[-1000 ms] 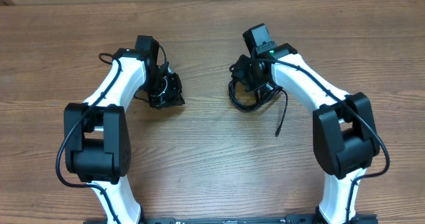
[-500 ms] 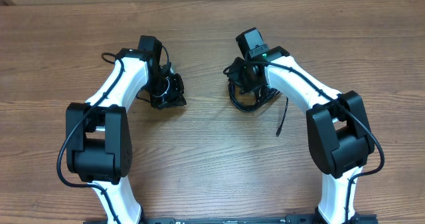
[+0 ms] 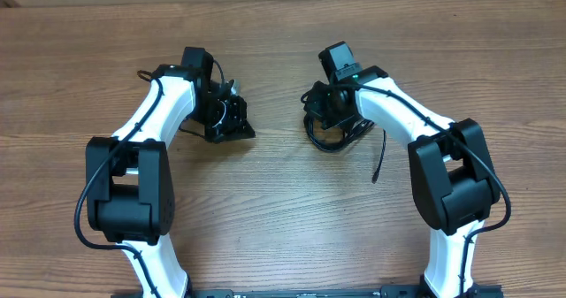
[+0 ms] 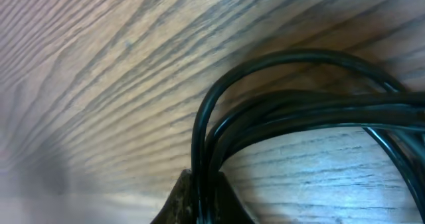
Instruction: Untangle cables
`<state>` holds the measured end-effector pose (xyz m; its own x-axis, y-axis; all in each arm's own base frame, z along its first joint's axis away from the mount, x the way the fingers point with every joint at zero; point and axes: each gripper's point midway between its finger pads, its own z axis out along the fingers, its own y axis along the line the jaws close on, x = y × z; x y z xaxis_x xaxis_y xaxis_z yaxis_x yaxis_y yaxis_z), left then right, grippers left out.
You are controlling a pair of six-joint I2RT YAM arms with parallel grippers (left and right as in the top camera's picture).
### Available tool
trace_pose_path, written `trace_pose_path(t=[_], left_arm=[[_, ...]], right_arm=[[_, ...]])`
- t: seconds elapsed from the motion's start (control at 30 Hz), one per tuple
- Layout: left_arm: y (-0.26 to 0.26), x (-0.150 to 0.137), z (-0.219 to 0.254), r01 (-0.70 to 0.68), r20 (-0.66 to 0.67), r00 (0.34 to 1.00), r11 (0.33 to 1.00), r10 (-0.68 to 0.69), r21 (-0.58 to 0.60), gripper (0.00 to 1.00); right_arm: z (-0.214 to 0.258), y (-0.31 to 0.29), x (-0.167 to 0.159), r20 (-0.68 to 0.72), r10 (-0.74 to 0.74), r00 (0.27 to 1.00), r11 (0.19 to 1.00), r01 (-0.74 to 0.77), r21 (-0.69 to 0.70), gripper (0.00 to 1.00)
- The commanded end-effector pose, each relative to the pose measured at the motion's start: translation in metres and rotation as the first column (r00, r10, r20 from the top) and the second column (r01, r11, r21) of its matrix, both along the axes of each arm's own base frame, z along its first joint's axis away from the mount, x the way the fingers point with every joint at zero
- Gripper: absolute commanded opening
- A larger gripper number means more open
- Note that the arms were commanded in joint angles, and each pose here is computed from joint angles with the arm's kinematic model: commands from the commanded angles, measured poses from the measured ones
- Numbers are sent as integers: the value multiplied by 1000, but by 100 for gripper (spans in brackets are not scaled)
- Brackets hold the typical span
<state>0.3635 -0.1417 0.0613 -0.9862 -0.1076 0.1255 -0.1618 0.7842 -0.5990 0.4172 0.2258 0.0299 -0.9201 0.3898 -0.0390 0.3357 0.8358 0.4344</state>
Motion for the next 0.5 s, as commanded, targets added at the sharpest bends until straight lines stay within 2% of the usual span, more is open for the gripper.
trace_pose_path(t=[0.0, 0.1, 0.2, 0.27, 0.47], left_arm=[[-24, 9, 44, 47, 81, 996, 945, -22, -323, 10], [-31, 11, 51, 40, 77, 997, 928, -12, -370, 18], [-32, 13, 37, -22, 17, 999, 960, 28, -280, 21], [-43, 13, 34, -45, -10, 999, 967, 43, -250, 25], [-66, 18, 34, -76, -26, 997, 968, 72, -239, 27]], right_arm=[[56, 23, -3, 89, 134, 987, 971, -149, 189, 4], [70, 36, -10, 88, 173, 981, 939, -191, 285, 4], [79, 46, -14, 113, 219, 969, 907, -245, 341, 4], [92, 58, -19, 147, 269, 952, 855, -306, 418, 4], [94, 59, -19, 152, 272, 950, 850, -311, 426, 4]])
